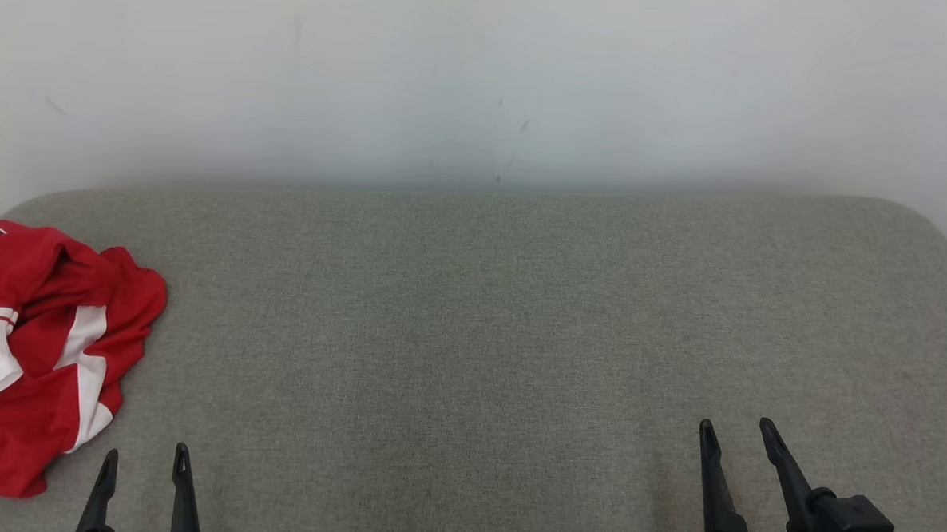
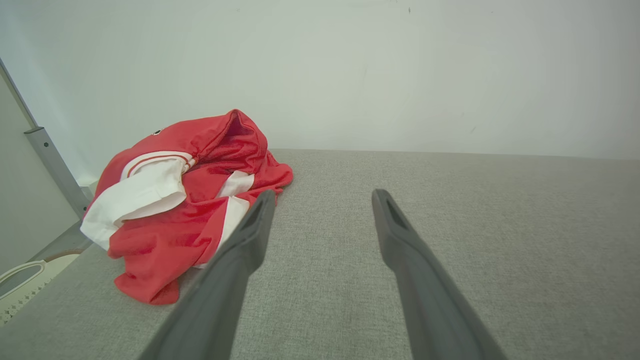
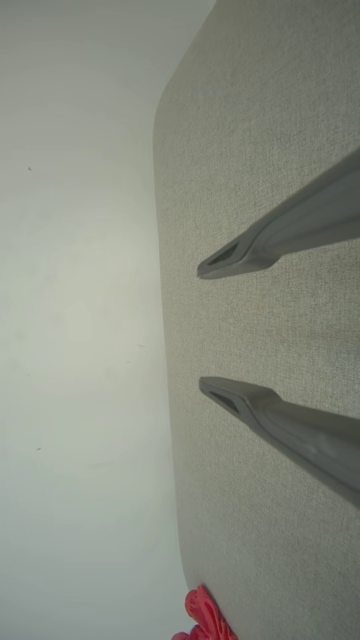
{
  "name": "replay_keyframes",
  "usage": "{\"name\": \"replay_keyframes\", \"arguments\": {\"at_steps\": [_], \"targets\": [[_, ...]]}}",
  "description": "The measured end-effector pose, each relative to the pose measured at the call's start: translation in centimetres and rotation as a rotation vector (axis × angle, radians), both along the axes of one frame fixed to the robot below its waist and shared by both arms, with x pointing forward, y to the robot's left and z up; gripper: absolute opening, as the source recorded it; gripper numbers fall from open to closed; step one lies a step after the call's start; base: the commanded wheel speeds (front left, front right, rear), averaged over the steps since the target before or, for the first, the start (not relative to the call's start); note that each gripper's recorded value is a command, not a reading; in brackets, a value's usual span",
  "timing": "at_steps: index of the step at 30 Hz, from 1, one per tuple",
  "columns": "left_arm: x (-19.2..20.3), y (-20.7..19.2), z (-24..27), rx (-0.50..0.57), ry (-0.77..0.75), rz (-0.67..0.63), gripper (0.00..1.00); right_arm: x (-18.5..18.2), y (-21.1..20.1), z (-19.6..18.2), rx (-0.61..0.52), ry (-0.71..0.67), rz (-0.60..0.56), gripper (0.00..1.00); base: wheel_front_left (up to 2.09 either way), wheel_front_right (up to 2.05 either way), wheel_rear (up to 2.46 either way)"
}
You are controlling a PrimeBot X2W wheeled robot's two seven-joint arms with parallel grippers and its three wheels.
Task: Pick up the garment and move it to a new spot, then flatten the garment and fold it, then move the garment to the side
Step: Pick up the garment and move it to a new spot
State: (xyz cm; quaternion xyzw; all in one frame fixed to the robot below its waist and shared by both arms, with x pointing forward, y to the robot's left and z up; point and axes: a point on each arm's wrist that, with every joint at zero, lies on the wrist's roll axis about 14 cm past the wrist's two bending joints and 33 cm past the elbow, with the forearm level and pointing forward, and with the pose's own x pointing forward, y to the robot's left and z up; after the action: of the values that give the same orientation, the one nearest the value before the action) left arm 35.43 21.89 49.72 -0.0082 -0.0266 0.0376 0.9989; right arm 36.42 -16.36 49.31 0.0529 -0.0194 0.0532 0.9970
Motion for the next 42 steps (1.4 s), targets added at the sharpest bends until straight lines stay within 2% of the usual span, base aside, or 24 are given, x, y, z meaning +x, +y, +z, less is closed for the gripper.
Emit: {"name": "replay_keyframes", "arguments": {"at_steps": [29, 42], "targets": [[-0.8, 1.0, 0.2, -0.011, -0.007, 0.037, 1.0, 0.3, 0.6, -0.2, 0.011, 0.007, 0.017, 1.0, 0.0, 0.0, 0.0], [-5.6, 6.1, -0.5, -0.003, 0.012, 0.214, 1.0, 1.2, 5.5, -1.1, 0.014, 0.035, 0.164, 1.0, 0.0, 0.0, 0.0]]}}
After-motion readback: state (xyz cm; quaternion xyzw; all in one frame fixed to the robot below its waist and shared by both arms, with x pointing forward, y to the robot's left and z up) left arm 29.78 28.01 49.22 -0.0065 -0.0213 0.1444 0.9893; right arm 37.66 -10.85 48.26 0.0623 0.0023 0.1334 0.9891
